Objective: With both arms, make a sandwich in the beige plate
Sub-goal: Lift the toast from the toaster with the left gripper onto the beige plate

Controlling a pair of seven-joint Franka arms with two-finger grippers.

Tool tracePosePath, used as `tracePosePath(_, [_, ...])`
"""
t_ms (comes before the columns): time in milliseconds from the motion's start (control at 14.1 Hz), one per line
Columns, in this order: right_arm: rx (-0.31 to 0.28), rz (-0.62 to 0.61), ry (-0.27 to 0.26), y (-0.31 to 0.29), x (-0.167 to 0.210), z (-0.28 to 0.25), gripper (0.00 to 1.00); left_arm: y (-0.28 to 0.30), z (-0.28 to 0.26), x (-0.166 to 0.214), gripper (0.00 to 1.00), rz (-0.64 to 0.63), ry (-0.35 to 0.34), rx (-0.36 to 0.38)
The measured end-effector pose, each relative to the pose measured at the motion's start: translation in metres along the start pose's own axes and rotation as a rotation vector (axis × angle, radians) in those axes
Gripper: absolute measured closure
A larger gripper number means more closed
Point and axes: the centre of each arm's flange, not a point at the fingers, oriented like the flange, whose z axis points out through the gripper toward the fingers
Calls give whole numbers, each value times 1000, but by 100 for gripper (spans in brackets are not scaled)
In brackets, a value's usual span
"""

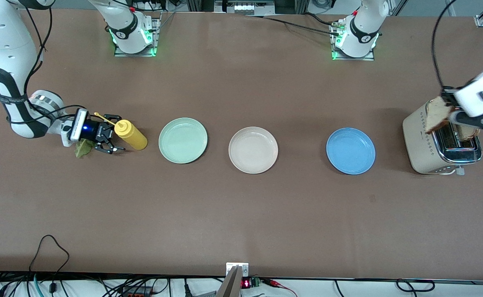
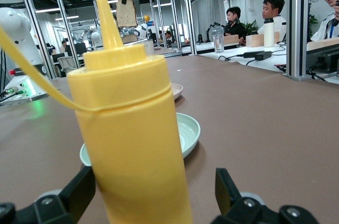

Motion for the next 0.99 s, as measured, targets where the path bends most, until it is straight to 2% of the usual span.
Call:
tracePosePath(142, [6, -2, 7, 0, 0, 8, 0, 40, 13, 24, 91, 44, -34, -15])
tracePosePath(213, [8, -2, 9, 0, -1, 11, 0, 58, 23, 38, 91, 51, -46, -61])
tracePosePath(355, [8, -1, 13, 0, -2, 15, 0, 88, 45, 65, 91, 63, -35, -263])
tracePosePath(639, [19, -7, 19, 1, 1, 28, 0, 116, 82, 123, 91, 32, 50, -695])
tracePosePath(710, [22, -9, 20, 1, 2, 31, 0, 125, 91, 138, 91, 23, 73, -784])
tracePosePath(922, [29, -13, 19, 2, 3, 35, 0, 168, 115, 179, 91, 36, 160, -986])
tracePosePath(993, [30, -14, 19, 2, 3, 36, 4, 185, 127, 192, 91, 36, 198, -1050])
